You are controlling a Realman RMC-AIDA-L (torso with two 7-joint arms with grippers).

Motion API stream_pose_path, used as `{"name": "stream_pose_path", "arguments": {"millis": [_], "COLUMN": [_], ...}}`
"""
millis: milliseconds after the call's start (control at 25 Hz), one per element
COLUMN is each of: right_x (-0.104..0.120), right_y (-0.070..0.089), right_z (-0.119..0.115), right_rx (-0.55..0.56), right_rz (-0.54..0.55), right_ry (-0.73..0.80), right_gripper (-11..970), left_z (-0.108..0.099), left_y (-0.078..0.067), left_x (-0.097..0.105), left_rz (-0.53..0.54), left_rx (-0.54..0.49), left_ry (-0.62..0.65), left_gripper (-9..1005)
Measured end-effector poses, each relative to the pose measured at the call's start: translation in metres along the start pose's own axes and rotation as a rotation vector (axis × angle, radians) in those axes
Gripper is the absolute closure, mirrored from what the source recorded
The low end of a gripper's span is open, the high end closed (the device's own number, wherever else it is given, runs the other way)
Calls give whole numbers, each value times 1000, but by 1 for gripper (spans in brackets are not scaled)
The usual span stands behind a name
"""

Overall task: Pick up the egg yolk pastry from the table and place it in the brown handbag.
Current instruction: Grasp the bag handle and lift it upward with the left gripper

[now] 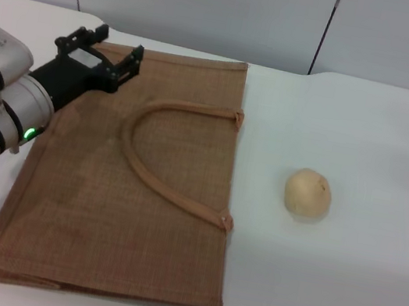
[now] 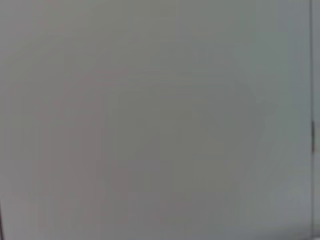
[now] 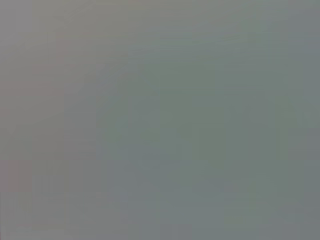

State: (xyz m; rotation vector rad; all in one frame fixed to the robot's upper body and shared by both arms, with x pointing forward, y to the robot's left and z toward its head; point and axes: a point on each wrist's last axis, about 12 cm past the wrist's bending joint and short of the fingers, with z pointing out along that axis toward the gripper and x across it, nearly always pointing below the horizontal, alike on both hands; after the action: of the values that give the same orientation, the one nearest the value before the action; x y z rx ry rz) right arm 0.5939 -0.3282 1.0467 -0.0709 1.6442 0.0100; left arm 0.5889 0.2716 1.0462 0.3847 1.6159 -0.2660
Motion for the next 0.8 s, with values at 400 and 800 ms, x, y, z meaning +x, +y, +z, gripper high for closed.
{"name": "stream_pose_path", "arguments": {"millis": [400, 800], "right_x": [1, 5], "right_y": [-1, -5], "right_z": [-1, -6], "right_rx": [3, 13], "right_rz": [-8, -7], "right_ry": [3, 13], "right_gripper": [68, 68], "left_z": [2, -1], "left_y": [-12, -21], "left_x": [11, 17], "left_rz": [-13, -104], "left_rx": [104, 195], "left_ry": [115, 188], "left_gripper": [290, 292]}}
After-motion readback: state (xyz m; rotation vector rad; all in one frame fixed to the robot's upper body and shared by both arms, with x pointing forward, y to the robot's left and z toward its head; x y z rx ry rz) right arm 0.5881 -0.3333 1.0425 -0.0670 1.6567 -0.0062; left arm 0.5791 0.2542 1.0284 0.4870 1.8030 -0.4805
